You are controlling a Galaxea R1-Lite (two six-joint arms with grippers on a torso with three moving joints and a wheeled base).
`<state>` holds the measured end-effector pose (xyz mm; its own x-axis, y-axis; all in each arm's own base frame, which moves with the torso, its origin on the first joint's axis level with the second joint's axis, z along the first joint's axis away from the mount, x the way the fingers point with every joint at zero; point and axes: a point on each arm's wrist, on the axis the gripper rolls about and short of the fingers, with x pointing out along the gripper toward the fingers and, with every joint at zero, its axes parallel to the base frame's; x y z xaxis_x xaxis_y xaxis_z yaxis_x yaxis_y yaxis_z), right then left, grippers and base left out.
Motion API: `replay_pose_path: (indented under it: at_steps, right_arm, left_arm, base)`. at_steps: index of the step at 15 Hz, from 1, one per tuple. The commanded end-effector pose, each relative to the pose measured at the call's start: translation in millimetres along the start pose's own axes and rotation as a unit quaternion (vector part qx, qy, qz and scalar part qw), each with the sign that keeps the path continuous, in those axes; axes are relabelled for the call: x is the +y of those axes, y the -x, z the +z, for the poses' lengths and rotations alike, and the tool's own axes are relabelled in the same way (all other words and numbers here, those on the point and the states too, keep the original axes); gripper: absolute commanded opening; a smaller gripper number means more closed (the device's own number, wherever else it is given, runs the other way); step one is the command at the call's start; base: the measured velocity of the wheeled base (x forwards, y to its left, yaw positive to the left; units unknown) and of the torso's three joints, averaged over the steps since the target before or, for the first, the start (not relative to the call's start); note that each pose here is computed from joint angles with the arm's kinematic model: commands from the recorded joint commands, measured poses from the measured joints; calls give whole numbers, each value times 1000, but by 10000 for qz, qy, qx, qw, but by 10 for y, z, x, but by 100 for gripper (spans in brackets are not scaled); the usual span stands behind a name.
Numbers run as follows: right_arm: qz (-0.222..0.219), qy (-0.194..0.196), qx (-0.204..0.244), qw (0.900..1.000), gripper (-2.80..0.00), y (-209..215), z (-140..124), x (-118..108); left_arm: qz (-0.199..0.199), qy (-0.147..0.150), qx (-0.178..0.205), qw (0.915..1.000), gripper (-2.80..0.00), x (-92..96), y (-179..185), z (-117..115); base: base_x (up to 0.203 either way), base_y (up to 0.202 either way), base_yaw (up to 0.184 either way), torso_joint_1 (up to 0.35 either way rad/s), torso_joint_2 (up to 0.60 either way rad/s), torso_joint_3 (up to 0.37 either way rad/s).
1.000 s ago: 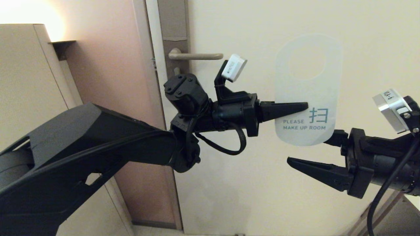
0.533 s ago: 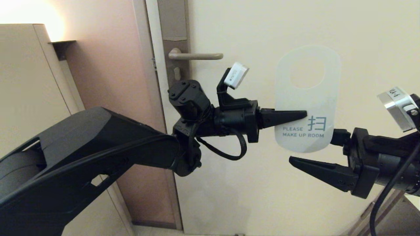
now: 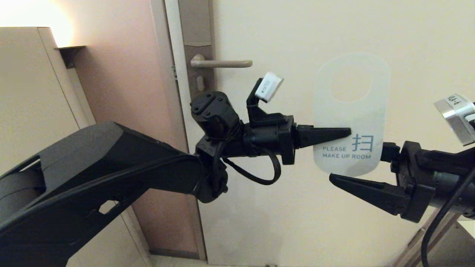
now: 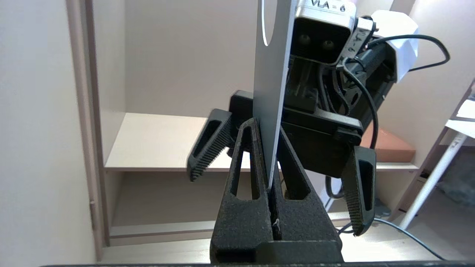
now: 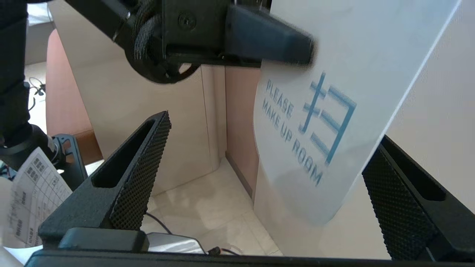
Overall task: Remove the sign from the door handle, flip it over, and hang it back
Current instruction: Hand it to the other hand
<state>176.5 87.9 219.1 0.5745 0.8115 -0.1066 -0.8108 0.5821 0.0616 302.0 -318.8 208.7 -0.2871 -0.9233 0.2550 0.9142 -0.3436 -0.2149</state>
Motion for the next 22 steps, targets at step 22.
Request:
replay_pose_path:
  at_steps: [22]
  right_arm:
    - [38, -160, 6, 9999, 0, -91, 32, 12]
  left_arm:
    - [17, 115, -191, 9997, -280, -7, 66, -43]
  base:
    - [0, 0, 0, 0, 0, 0]
